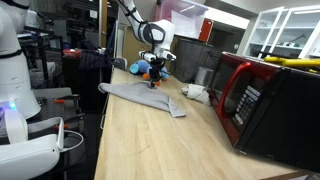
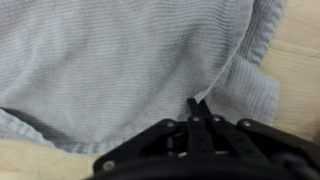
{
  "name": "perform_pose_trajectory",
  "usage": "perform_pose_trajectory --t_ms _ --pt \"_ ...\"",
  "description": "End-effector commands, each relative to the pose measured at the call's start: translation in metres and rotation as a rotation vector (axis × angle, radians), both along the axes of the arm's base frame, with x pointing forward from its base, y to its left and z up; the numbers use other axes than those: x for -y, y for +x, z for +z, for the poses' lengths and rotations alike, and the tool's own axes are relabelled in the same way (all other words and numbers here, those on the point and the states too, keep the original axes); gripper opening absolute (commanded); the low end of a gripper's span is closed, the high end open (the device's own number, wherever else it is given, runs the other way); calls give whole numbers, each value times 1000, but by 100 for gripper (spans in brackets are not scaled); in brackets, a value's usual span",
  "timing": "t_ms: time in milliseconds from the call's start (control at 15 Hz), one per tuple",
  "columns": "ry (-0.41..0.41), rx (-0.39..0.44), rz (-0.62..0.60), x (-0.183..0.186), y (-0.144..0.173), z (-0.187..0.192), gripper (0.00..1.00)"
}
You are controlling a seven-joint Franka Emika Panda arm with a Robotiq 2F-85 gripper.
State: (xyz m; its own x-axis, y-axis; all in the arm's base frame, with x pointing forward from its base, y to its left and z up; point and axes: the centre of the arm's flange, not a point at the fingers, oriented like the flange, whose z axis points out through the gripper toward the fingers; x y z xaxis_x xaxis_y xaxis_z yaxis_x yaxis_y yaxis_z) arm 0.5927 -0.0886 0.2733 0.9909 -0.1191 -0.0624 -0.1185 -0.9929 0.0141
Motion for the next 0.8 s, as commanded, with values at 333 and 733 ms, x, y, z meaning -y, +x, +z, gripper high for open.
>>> perform_pose_trajectory --t_ms 333,733 --pt "-35 10 225 62 -27 71 0" --pt "-76 -3 553 90 -73 110 0"
